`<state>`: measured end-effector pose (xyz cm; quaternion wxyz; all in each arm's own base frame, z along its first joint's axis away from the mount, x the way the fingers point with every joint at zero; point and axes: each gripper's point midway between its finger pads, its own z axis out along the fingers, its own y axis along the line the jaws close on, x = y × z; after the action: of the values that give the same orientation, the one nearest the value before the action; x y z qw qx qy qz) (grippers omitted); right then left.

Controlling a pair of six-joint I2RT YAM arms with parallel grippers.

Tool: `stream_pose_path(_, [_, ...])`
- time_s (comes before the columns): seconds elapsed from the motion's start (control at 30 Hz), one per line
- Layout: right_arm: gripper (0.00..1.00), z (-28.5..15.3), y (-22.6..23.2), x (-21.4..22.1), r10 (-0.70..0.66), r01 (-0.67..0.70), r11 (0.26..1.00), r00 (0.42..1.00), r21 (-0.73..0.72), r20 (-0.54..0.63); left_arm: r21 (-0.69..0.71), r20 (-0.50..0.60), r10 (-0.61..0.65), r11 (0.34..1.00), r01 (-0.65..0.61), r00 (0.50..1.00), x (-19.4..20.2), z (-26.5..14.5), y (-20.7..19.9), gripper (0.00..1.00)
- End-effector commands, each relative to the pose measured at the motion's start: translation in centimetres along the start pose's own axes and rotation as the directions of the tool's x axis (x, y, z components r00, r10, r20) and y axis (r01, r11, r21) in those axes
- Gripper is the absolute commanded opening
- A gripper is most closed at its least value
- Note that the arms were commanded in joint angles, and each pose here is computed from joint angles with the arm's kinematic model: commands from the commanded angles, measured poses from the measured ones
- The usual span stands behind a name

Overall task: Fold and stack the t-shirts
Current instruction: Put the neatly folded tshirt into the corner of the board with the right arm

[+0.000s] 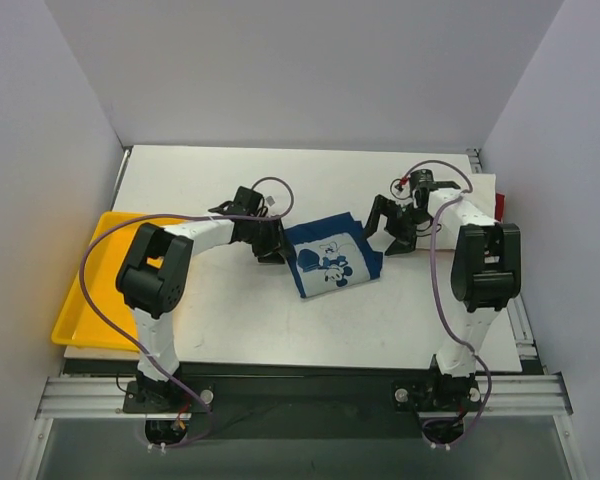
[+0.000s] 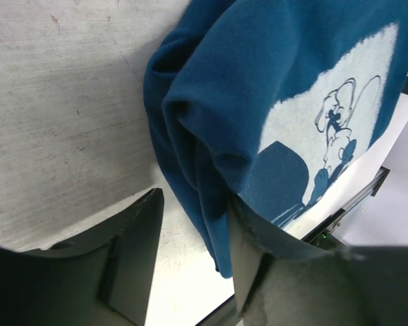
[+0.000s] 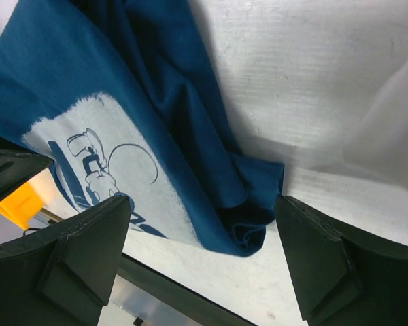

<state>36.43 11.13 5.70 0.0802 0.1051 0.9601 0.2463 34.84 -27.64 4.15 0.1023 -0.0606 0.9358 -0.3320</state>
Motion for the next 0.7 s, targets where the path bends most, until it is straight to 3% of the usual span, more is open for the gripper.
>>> stream_pose_path(0.0, [0.91, 0.9, 0.2, 0.4, 0.005, -0.007, 0.998, 0.999, -0.061, -0.041, 0.027, -0.006, 0.021, 0.999, -0.021, 1.000, 0.0, 0.6, -1.0, 0.50])
stream_pose_path(0.27, [0.91, 2.7, -1.2, 0.8, 0.018, -0.019, 1.000, 0.997, -0.023, -0.070, 0.012, -0.056, 0.007, 1.000, -0.006, 0.998, 1.0, 1.5, -0.2, 0.30])
stream_pose_path(0.43, [0.91, 3.5, -1.8, 1.0, -0.034, 0.036, 0.999, 0.997, 0.034, -0.064, 0.000, -0.068, 0.007, 1.000, -0.007, 0.998, 1.5, 1.9, 0.3, 0.24])
stream_pose_path(0.67, [0.91, 5.6, 0.1, 1.9, -0.032, 0.028, 0.999, 0.994, -0.041, -0.106, -0.007, -0.082, 0.007, 1.000, -0.008, 0.997, 1.7, 2.3, 0.6, 0.22])
